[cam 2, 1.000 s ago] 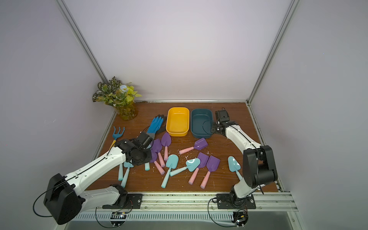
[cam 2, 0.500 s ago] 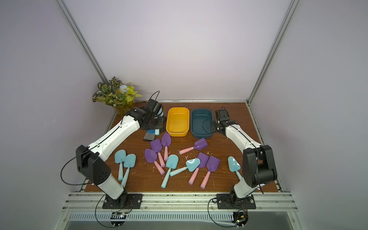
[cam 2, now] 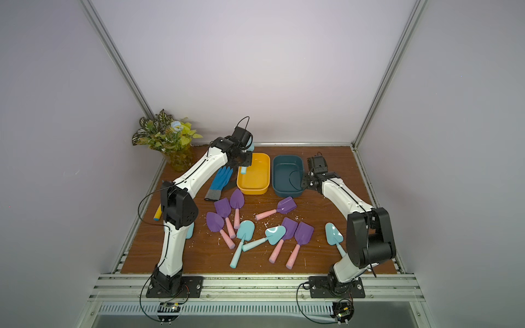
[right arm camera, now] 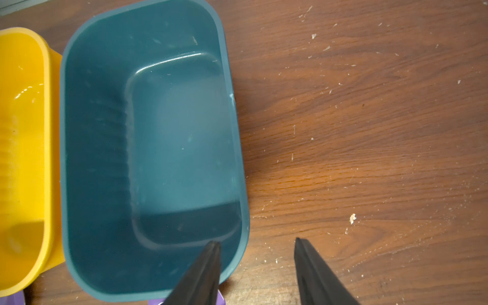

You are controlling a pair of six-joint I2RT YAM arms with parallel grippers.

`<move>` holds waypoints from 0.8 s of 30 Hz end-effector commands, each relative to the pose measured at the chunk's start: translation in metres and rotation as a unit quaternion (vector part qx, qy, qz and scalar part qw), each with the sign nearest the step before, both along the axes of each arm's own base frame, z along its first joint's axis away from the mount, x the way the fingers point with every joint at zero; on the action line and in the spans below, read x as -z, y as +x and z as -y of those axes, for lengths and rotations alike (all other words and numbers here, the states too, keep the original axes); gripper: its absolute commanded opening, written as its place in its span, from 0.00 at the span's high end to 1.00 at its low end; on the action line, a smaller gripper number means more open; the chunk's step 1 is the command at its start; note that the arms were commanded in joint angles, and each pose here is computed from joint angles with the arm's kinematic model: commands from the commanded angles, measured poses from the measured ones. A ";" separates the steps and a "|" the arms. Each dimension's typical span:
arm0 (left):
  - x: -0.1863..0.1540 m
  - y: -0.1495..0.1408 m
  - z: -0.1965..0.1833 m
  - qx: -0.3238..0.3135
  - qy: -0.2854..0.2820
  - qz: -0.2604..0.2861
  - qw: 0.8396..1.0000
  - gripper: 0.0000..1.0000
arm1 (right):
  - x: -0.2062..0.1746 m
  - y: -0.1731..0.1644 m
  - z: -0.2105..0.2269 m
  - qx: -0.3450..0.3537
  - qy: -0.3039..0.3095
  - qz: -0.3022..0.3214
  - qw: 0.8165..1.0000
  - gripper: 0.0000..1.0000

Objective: Sort the small shovels by color and place them into the storage box
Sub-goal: Place the shovel in the storage box.

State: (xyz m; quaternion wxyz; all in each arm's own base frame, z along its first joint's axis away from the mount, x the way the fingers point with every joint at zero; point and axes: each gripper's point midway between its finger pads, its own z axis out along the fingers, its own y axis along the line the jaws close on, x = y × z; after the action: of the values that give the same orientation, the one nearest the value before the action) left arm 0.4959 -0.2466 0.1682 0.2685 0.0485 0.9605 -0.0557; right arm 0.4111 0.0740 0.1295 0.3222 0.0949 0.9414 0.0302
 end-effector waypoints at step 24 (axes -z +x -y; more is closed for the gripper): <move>0.106 -0.003 0.002 0.007 0.040 -0.097 0.994 1.00 | -0.017 -0.003 0.001 0.007 0.017 0.026 1.000 0.48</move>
State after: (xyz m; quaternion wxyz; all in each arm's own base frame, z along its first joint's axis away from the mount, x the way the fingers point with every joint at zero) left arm 0.4931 -0.2528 0.0619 0.1738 0.0644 0.9822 -0.0307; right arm 0.4082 0.0734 0.1301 0.3242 0.0987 0.9403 0.0325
